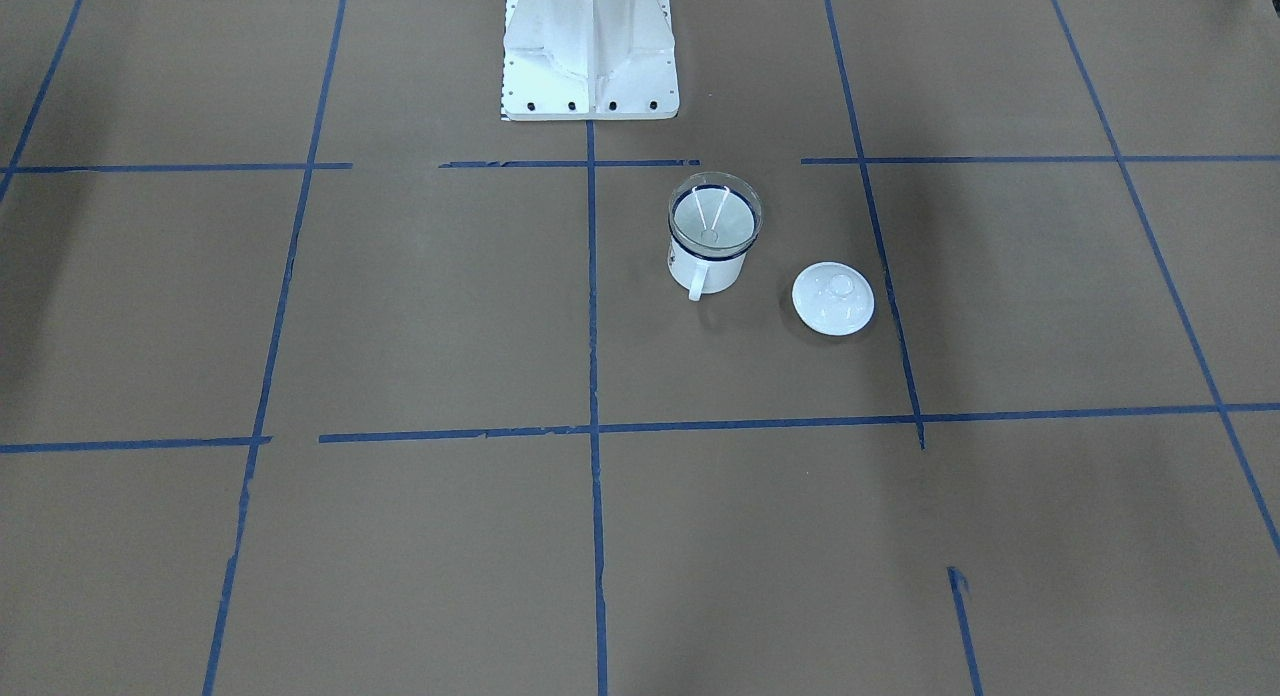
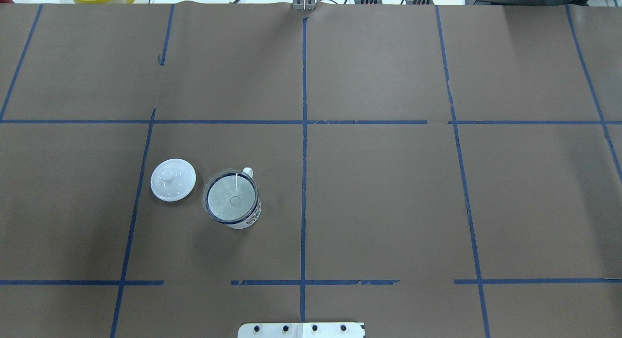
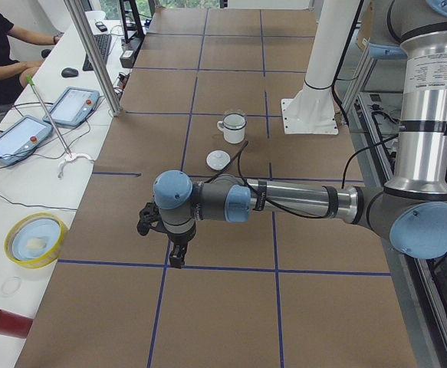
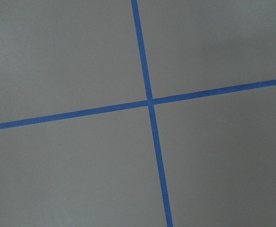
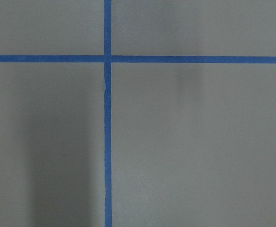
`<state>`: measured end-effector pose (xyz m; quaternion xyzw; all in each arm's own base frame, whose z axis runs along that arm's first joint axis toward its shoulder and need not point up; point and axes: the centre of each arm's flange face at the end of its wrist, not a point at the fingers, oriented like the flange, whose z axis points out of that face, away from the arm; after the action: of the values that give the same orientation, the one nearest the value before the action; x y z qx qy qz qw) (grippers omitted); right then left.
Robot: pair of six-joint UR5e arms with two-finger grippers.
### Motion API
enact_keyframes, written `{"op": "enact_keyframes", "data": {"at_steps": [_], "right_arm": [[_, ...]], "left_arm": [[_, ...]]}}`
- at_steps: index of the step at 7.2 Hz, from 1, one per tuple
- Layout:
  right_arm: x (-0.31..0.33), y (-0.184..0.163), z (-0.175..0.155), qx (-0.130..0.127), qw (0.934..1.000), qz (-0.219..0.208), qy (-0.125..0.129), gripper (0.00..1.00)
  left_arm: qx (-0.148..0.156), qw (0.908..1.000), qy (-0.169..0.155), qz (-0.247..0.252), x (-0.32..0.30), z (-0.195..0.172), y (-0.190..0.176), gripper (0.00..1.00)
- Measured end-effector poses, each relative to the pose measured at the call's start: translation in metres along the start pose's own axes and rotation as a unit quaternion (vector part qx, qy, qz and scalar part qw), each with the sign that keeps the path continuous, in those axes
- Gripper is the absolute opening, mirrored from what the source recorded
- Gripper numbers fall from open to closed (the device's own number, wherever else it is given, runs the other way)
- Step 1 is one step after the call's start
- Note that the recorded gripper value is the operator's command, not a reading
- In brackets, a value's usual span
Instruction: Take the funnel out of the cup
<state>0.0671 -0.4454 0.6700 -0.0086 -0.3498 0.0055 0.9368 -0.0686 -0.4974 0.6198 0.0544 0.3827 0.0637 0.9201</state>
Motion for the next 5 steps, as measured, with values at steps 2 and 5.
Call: {"op": "enact_keyframes", "data": {"at_steps": [2,5], "right_arm": [[0.0,0.0,0.0,0.0,1.0,0.0,0.0,1.0],[0.0,0.0,0.0,0.0,1.0,0.0,0.0,1.0]], "left_arm": [[0.0,1.0,0.0,-0.001,0.0,0.0,0.0,1.0],[0.024,0.9995,-0.007,0.022,0.022,-0.024,-0.036,1.0]]}}
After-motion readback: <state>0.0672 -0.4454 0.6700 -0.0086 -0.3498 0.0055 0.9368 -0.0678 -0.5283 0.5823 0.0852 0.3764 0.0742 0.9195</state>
